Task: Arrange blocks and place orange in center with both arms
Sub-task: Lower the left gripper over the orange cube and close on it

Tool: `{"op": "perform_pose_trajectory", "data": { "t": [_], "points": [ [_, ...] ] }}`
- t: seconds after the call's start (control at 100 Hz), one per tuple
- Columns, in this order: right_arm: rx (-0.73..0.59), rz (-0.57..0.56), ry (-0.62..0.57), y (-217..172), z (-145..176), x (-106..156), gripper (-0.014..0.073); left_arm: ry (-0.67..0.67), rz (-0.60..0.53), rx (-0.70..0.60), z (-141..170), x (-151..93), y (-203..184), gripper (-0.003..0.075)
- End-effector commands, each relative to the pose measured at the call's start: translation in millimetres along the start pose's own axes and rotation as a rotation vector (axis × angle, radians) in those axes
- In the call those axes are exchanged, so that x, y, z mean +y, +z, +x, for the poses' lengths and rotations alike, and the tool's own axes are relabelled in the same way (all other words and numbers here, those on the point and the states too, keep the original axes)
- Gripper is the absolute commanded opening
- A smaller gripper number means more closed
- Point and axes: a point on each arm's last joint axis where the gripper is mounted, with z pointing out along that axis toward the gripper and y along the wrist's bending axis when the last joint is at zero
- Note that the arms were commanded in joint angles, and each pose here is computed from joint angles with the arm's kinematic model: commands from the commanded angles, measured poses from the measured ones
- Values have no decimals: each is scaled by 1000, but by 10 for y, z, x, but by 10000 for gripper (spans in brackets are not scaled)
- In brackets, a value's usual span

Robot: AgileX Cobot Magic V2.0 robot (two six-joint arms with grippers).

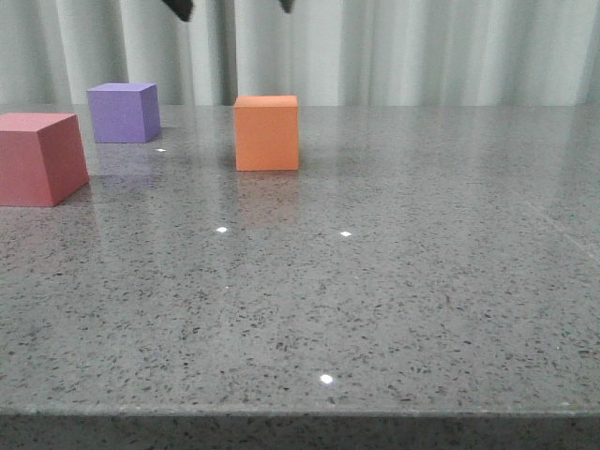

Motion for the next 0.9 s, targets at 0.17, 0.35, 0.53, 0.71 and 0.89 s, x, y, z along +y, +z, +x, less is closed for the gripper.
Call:
{"op": "perform_pose_trajectory", "data": {
  "t": [0.17, 0.35, 0.53, 0.71, 0.89],
  "points": [
    [-101, 0, -10, -41, -148, -1, -68, -47, 21, -74, -174, -119, 14, 638],
    [-101, 0, -10, -41, -148, -1, -68, -37, 7, -51, -137, -133, 158, 638],
    [-101, 0, -10, -41, -148, -1, -68, -33, -3, -27, -89, -155, 348, 638],
    [-101, 0, -10, -41, -148, -1, -68, -24, -12, -9, -47, -169, 486, 638],
    [-101, 0, -10, -41, -148, -1, -68, -18, -22, 22, 10, -180, 630, 638]
  ]
}}
